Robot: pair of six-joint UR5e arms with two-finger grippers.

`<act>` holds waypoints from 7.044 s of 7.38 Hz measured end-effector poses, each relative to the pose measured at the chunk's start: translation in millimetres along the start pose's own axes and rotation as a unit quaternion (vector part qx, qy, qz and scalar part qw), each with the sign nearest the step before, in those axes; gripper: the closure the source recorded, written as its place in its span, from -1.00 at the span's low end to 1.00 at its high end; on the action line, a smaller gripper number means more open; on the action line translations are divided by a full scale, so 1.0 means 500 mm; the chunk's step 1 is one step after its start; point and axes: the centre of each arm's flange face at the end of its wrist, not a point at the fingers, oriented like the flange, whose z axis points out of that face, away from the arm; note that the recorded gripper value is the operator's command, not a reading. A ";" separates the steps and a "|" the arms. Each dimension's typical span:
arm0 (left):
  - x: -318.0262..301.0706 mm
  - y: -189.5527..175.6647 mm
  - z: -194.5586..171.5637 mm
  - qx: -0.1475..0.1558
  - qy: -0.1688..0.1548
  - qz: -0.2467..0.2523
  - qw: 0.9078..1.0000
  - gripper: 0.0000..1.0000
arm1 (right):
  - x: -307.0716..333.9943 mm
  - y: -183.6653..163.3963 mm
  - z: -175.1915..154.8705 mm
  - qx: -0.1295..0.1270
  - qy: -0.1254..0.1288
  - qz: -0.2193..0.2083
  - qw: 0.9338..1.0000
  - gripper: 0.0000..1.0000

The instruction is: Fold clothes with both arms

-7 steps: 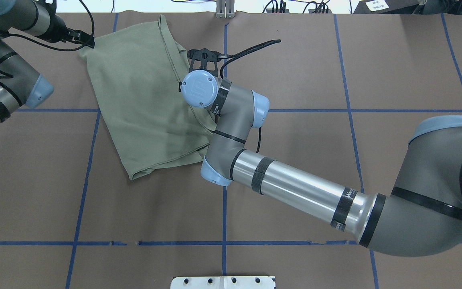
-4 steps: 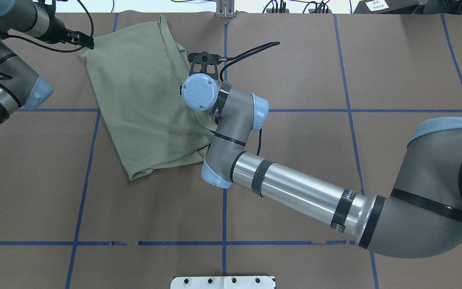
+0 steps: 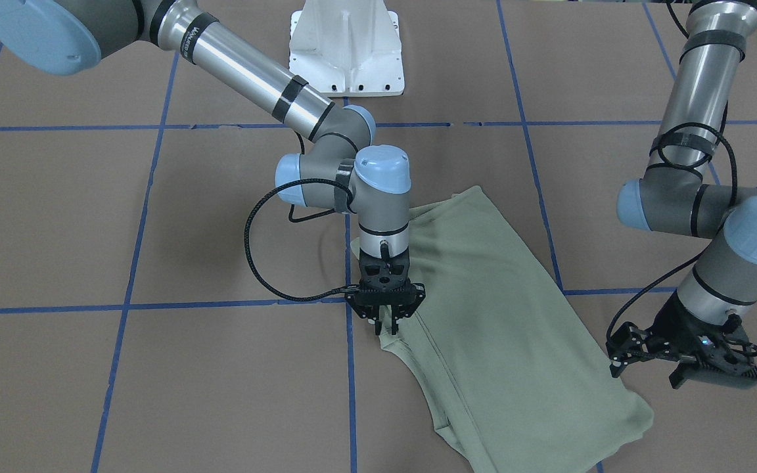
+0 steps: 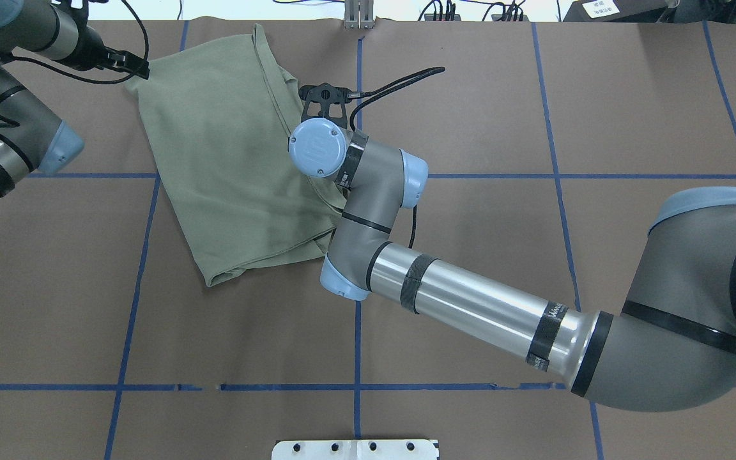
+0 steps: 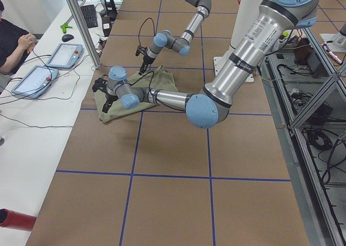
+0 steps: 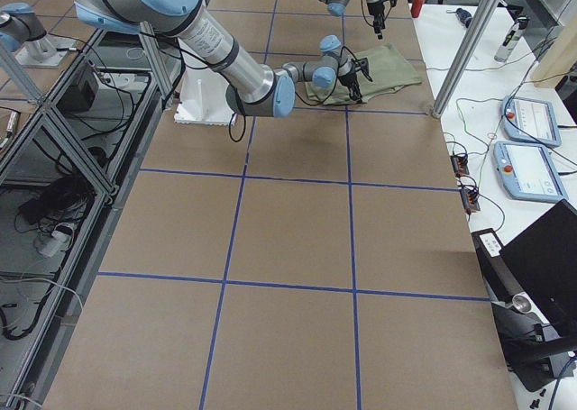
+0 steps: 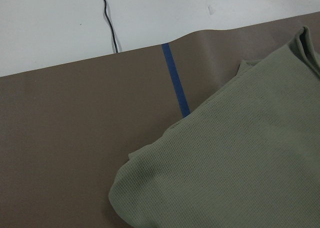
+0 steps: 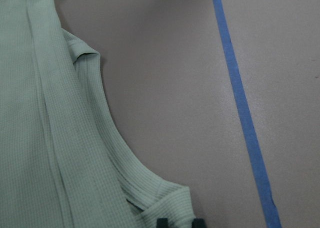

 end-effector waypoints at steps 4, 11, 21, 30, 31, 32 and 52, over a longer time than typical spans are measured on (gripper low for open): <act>0.000 0.001 -0.001 0.001 0.001 0.000 1.000 -1.00 | -0.011 -0.009 -0.032 0.005 -0.019 0.002 1.000 1.00; -0.004 0.006 0.000 0.001 0.002 0.001 1.000 -1.00 | 0.288 0.167 -0.216 0.020 -0.029 -0.015 0.999 1.00; 0.001 0.008 0.000 -0.002 0.010 0.002 1.000 -1.00 | 0.387 0.203 -0.308 -0.045 0.025 -0.048 0.998 -1.00; -0.016 0.029 0.007 -0.003 0.010 0.002 1.000 -1.00 | 0.275 0.261 -0.265 -0.228 0.083 -0.216 0.946 -1.00; -0.016 0.030 0.007 -0.003 0.010 0.002 1.000 -1.00 | 0.281 0.274 -0.261 -0.233 0.089 -0.223 0.942 -1.00; -0.016 0.030 0.007 -0.003 0.010 0.002 1.000 -1.00 | 0.290 0.283 -0.256 -0.236 0.094 -0.229 0.940 -1.00; 0.338 0.211 -0.150 -0.071 0.182 -0.170 0.966 -1.00 | 0.562 0.030 -0.330 -0.189 -0.045 -0.091 0.977 -1.00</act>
